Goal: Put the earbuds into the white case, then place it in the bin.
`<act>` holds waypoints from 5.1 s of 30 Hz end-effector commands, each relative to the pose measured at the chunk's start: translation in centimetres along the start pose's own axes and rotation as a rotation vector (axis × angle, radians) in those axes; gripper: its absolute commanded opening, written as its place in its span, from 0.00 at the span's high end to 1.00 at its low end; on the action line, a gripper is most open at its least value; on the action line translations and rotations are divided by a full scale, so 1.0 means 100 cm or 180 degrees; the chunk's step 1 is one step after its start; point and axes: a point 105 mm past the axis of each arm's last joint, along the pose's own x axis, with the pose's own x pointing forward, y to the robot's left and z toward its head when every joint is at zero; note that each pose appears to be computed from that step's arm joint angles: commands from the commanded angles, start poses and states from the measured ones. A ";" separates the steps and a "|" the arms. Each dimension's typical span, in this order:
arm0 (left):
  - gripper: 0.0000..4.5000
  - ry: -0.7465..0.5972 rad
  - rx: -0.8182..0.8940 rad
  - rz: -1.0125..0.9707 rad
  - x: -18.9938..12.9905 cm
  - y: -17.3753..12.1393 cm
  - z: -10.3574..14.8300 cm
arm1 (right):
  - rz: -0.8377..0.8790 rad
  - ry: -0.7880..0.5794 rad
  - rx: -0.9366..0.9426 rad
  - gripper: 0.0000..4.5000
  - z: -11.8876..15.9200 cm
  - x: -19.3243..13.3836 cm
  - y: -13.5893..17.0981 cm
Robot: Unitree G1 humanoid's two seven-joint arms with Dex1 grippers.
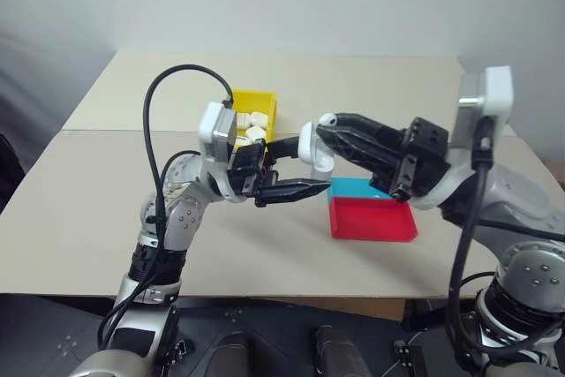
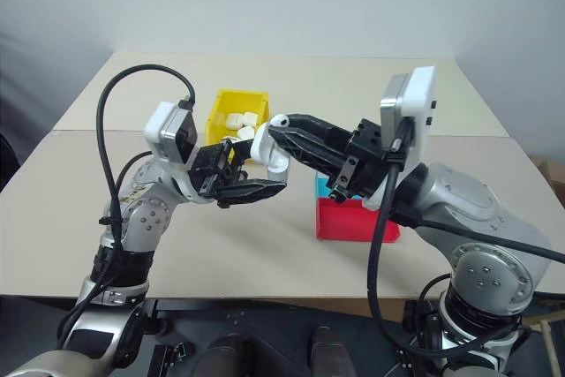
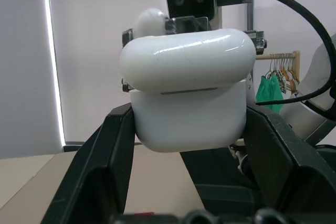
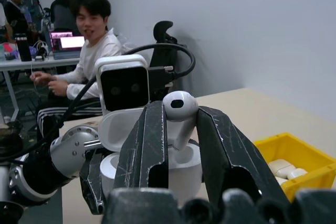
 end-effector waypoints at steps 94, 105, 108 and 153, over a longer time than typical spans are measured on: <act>0.38 0.0182 0.0597 0.0540 -0.025 -0.017 0.019 | 0.1113 0.4220 -0.2318 0.49 -0.160 -0.071 -0.193; 0.38 0.0189 0.0595 0.0535 -0.025 -0.017 0.019 | 0.1067 0.4139 -0.2321 0.49 -0.161 -0.066 -0.192; 0.38 0.0190 0.0592 0.0531 -0.025 -0.018 0.019 | 0.1058 0.4128 -0.2322 0.49 -0.162 -0.065 -0.192; 0.38 0.0075 0.0439 0.0464 -0.019 0.010 0.019 | 0.0016 -0.0429 0.0617 0.85 0.043 -0.029 -0.085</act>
